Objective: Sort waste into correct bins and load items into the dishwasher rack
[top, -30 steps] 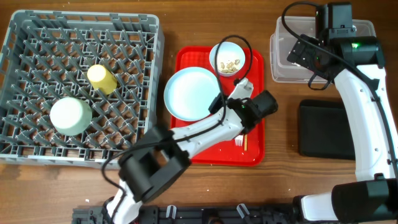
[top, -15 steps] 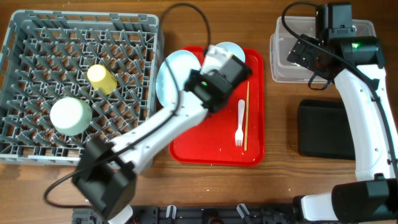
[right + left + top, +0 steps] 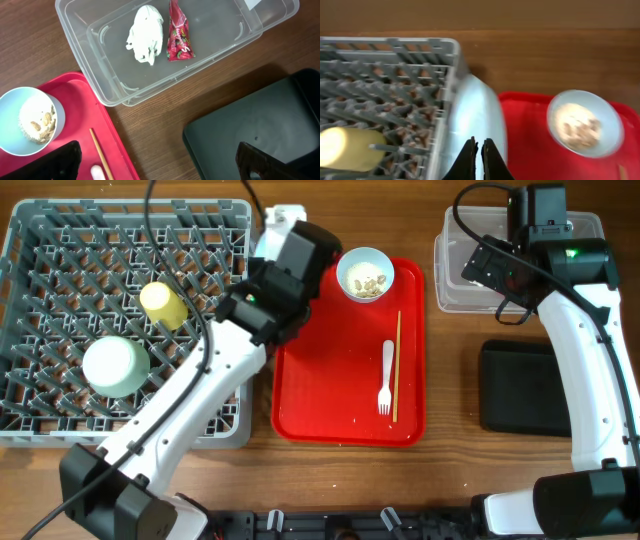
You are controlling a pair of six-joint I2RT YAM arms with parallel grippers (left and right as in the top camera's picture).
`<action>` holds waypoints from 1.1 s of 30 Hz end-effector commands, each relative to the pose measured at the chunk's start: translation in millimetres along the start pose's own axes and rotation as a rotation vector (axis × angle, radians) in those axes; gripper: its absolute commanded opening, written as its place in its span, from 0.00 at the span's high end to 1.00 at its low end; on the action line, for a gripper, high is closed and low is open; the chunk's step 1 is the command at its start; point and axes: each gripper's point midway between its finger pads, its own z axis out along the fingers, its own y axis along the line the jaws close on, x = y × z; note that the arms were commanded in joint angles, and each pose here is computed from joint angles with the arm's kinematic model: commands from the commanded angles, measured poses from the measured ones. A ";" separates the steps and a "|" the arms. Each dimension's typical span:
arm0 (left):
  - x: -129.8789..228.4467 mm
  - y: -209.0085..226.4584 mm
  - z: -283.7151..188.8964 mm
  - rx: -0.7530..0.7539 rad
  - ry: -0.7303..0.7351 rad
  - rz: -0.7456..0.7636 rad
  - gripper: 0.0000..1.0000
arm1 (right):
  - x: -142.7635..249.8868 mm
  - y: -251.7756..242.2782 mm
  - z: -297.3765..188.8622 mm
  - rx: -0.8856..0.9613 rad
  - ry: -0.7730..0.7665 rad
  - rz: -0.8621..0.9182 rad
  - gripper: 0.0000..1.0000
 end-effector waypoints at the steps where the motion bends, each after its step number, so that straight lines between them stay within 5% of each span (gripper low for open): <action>1: -18.7 36.9 -2.2 -0.075 -0.046 -0.058 0.96 | -3.1 -3.2 -7.6 0.006 -0.029 -0.007 0.00; 6: -37.5 34.9 -20.8 0.003 -0.102 -0.110 0.96 | -3.1 -3.2 -7.6 0.006 -0.029 -0.006 0.00; 9: -19.5 2.4 -20.2 0.185 -0.004 -0.085 0.96 | -3.0 -3.2 -7.6 0.005 -0.028 -0.006 0.00; 10: -11.0 -11.4 -20.4 0.258 0.039 -0.076 0.89 | -3.1 -3.2 -7.6 0.006 -0.029 -0.007 0.00; 12: 9.4 -40.1 -20.0 0.406 0.140 -0.057 0.51 | -3.0 -3.2 -7.6 0.005 -0.028 -0.006 0.00; 16: 55.7 -95.1 -16.0 0.647 0.347 -0.026 0.37 | -3.1 -3.2 -7.6 0.006 -0.029 -0.006 0.00; 27: 182.3 -163.0 25.3 0.593 0.615 0.171 0.41 | -3.1 -3.2 -7.6 0.006 -0.029 -0.006 0.00; 33: 225.0 -178.5 30.7 0.516 0.635 0.287 0.44 | -3.1 -3.2 -7.6 0.006 -0.029 -0.006 0.00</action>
